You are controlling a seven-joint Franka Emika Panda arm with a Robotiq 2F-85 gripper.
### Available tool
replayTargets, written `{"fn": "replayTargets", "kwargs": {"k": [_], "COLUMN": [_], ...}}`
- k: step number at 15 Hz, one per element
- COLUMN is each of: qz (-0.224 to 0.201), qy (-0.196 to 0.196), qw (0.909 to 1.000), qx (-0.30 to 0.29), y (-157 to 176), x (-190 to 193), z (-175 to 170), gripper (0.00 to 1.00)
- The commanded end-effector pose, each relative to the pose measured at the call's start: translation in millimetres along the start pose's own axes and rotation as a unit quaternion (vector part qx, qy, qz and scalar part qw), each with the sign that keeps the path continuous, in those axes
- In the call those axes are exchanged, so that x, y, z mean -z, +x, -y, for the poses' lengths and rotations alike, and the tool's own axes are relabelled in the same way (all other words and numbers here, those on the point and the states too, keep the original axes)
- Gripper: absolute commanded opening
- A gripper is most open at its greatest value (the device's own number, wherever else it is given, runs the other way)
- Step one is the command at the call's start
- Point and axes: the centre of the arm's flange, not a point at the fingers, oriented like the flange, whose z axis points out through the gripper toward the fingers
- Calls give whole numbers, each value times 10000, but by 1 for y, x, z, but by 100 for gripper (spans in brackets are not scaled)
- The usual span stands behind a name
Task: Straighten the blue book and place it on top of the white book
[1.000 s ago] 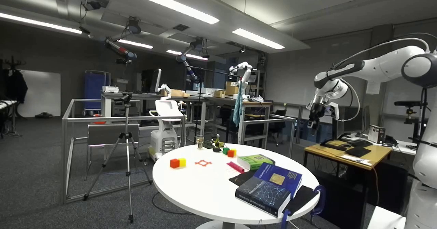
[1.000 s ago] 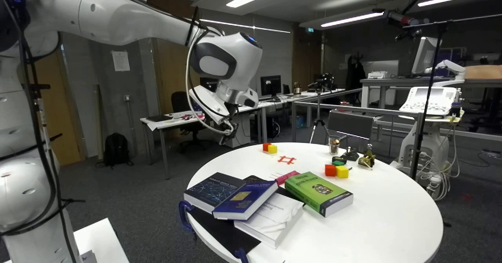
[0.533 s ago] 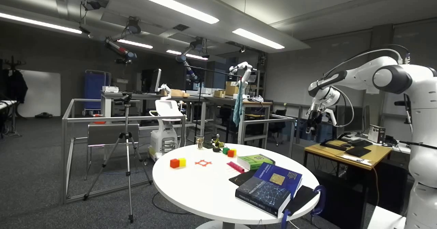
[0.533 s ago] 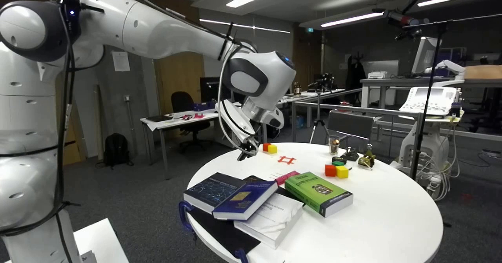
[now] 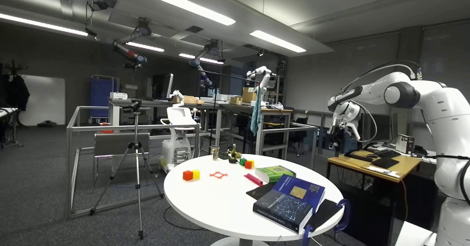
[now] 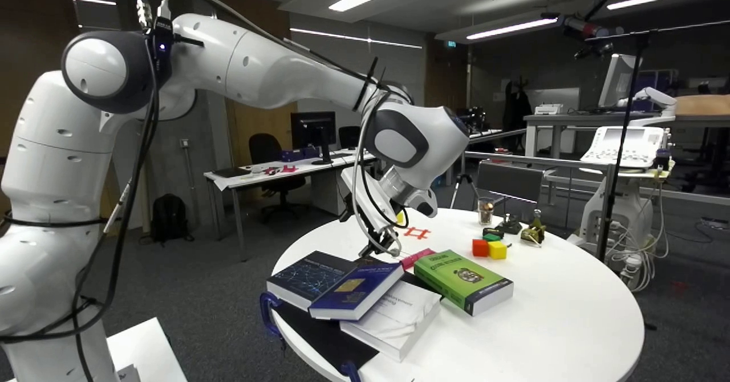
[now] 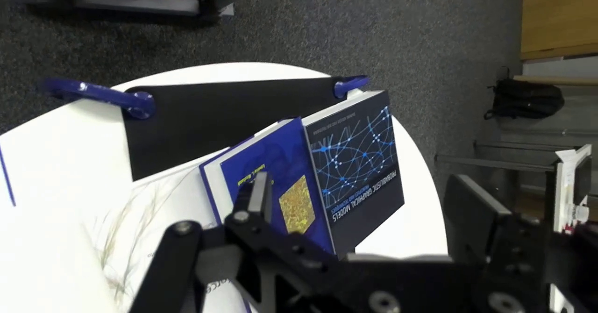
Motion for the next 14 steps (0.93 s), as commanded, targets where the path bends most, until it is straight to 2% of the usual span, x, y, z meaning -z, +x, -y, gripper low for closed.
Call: {"fn": "replayTargets", "kwargs": {"k": [1,14], "qz": [117,177], "qy": [98,143], "qw": [9999,9997], "qx": [-42,-80], "y": [1,2], "x": [0,2], "z": [-1,0], "gripper": [100,100]}}
